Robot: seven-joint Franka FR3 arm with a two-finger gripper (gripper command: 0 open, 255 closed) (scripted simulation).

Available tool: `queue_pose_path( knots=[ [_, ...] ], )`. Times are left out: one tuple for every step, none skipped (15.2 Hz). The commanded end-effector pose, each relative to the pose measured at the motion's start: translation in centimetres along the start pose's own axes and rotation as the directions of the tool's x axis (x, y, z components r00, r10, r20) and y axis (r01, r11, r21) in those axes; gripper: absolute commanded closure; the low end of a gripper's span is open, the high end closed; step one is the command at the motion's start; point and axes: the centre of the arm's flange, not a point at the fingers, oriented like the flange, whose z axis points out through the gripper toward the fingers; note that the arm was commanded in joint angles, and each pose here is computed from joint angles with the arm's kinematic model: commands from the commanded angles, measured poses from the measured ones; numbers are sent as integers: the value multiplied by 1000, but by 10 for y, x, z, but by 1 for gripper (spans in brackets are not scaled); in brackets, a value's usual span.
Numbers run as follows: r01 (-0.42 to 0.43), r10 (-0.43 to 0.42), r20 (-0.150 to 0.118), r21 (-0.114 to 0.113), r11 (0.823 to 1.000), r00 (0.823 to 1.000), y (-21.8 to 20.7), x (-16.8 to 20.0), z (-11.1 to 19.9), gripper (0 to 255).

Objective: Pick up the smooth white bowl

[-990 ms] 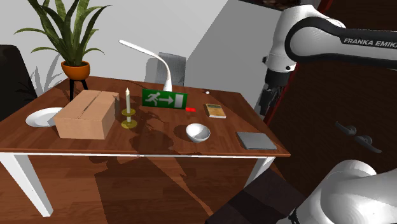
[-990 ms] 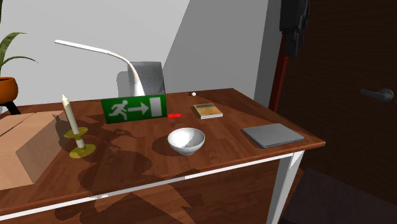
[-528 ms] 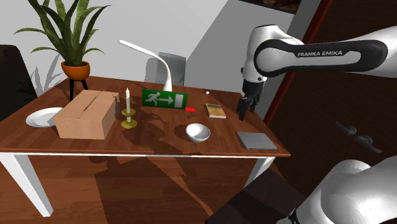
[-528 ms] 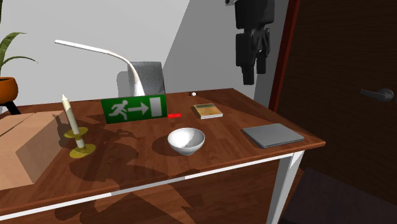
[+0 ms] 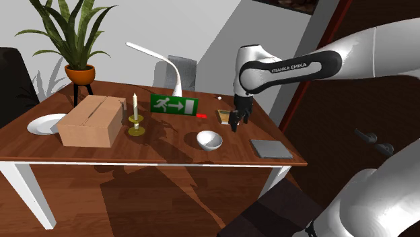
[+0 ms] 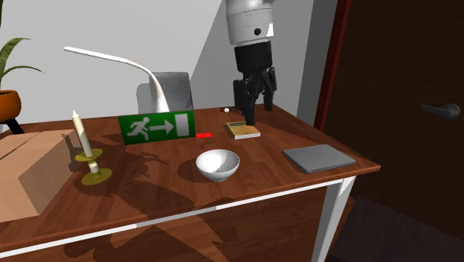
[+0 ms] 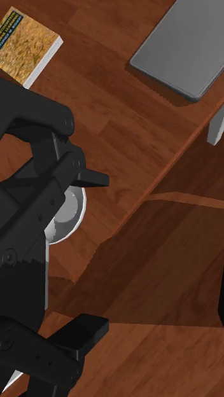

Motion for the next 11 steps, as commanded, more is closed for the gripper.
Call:
queue_pose_path(
  knots=[
    [1, -1, 2, -1, 1000, 1000, -2, 23, 16, 0],
    [2, -2, 3, -1, 1000, 1000, -4, 34, 23, 0],
    [2, -2, 4, -1, 1000, 1000, -6, 45, 31, 0],
    [3, -3, 5, -2, 1000, 1000, -7, 56, 38, 0],
    [3, -3, 6, -2, 1000, 1000, -9, 67, 46, 0],
    [4, -4, 7, -2, 1000, 1000, -11, 78, 53, 0],
    [4, -4, 8, -2, 1000, 1000, -12, 89, 60, 0],
    [5, -5, 9, -3, 1000, 1000, -14, 100, 68, 0],
    [6, -6, 11, -3, 1000, 1000, -15, 111, 75, 0],
    [6, -6, 12, -3, 1000, 1000, -17, 122, 83, 0],
    [7, -7, 13, -4, 1000, 1000, -19, 133, 90, 0]
  ],
)
